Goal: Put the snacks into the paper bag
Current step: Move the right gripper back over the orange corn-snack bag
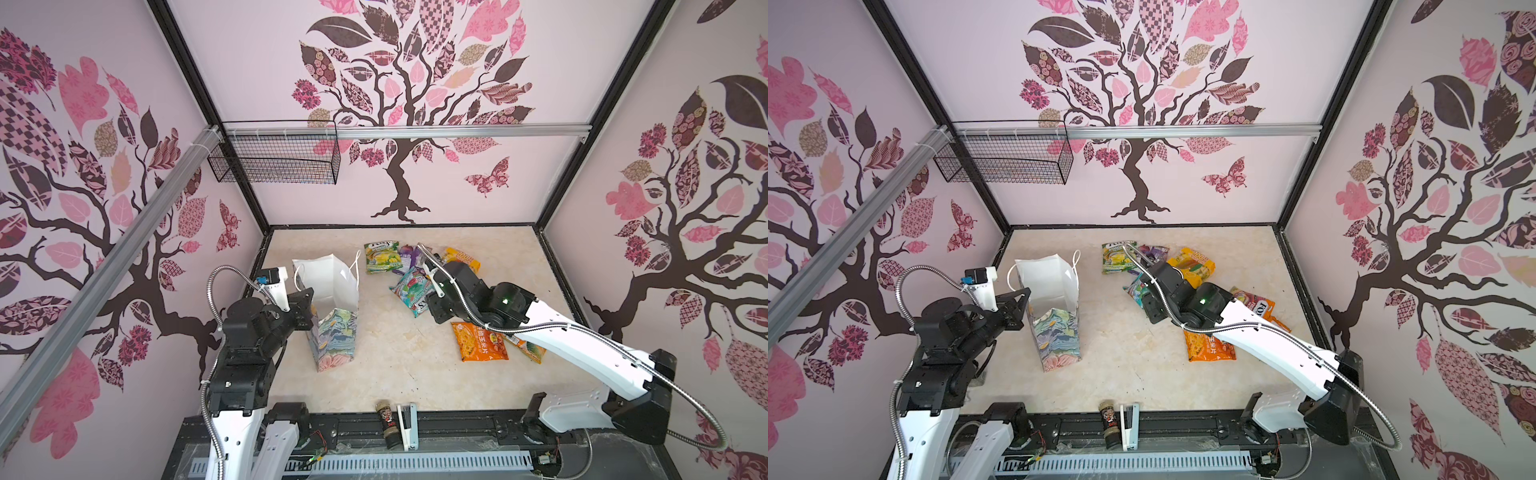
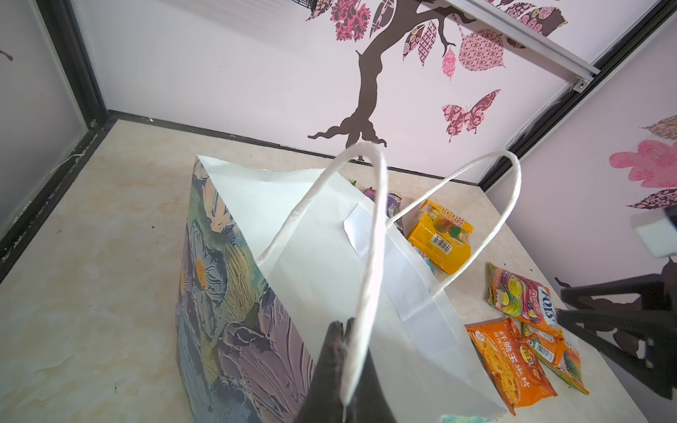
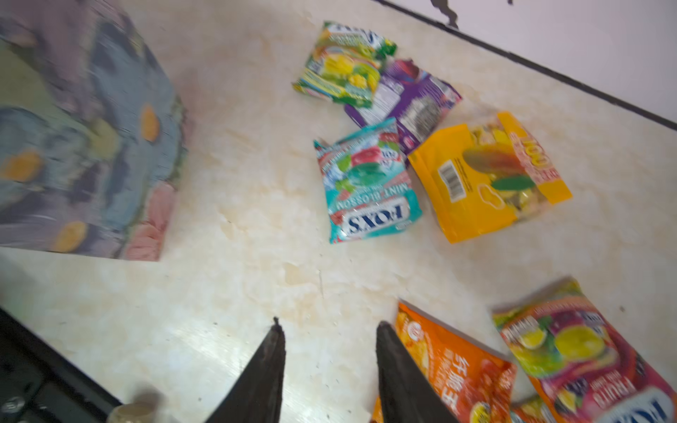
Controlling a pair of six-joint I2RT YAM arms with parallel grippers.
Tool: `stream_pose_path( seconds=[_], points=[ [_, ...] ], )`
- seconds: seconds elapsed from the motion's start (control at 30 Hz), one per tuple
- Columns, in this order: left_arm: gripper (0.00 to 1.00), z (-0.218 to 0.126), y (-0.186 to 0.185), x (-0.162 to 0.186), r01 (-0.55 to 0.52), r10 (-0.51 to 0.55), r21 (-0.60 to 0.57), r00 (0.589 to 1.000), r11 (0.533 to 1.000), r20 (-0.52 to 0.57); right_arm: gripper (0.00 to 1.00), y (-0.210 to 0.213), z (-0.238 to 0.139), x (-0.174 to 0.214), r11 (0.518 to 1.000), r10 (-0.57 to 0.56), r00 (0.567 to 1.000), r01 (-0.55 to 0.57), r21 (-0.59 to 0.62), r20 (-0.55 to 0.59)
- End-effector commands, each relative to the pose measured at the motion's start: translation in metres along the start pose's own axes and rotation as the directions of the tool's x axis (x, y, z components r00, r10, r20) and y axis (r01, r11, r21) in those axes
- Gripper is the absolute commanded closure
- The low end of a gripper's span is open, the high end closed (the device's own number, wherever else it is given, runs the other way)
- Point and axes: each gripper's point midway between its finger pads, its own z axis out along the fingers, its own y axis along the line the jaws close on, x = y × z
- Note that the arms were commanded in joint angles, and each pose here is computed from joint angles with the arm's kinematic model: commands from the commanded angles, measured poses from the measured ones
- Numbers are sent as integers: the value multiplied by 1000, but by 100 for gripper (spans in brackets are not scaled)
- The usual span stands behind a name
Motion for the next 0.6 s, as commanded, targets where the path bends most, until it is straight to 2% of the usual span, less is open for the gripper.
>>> stream_pose_path(
  seconds=[0.0,0.57],
  points=[
    [100,3,0,-2,-15,15,11,1000,1000,12,56,-32,-4,28,988,3,998,5,154,-56],
    [100,3,0,-4,-18,18,7,1000,1000,18,58,-38,44,105,973,-24,959,87,212,-282]
  ],
)
